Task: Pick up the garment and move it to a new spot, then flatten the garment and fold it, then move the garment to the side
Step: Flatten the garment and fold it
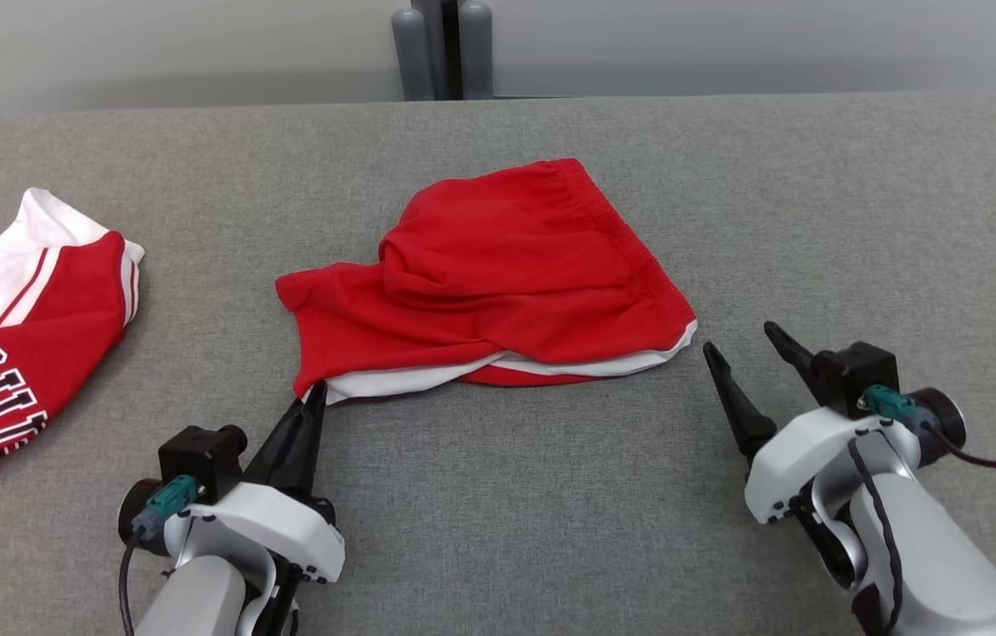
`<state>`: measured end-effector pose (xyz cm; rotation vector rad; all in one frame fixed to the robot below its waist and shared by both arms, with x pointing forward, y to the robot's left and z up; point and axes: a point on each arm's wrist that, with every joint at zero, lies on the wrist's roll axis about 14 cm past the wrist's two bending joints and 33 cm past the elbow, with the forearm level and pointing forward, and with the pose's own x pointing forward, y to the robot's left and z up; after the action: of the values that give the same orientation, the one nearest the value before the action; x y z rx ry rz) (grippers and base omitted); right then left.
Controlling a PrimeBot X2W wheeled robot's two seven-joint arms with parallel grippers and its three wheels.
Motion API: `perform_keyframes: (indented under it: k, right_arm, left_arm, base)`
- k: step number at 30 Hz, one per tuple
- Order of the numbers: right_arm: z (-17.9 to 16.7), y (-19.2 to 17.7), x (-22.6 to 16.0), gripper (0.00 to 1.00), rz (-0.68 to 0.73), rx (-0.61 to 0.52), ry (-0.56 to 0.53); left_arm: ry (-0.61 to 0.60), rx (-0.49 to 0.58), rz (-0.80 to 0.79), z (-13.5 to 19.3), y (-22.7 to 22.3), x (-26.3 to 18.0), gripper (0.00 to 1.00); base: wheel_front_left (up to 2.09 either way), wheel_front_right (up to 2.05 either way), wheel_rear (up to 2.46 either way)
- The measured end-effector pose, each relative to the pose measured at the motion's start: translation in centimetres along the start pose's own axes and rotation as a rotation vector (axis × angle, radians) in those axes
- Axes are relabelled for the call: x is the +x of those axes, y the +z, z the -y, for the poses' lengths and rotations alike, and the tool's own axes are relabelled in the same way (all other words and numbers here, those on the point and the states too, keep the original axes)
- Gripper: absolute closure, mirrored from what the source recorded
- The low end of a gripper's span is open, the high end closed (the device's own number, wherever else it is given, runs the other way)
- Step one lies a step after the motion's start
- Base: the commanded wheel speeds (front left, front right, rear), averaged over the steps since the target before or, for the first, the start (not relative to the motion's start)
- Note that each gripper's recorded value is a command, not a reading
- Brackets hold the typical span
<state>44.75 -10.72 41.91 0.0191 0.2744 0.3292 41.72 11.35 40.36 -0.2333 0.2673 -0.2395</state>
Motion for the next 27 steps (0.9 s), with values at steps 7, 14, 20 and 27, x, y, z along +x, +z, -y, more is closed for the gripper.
perform_keyframes:
  k: [7, 14, 20, 27]
  right_arm:
    - [-1.0, -1.0, 2.1, 0.00, -0.071, -0.071, 0.074]
    - [-2.9, -1.5, 3.5, 0.00, -0.110, -0.130, 0.168]
    - [-4.3, -1.6, 3.9, 0.00, -0.120, -0.162, 0.231]
    - [-4.4, -1.2, 4.0, 0.67, -0.103, -0.167, 0.248]
  left_arm:
    - [0.004, -0.005, -0.009, -0.1, -0.3, 0.3, 1.00]
    - [0.017, -0.006, -0.010, -0.6, -0.4, 0.3, 1.00]
    - [0.027, -0.003, -0.010, -1.0, -0.4, 0.1, 1.00]
    - [0.031, 0.000, -0.007, -1.1, -0.3, -0.1, 1.00]
  base:
    - [0.00, 0.00, 0.00]
    - [0.00, 0.00, 0.00]
    - [0.00, 0.00, 0.00]
    - [0.00, 0.00, 0.00]
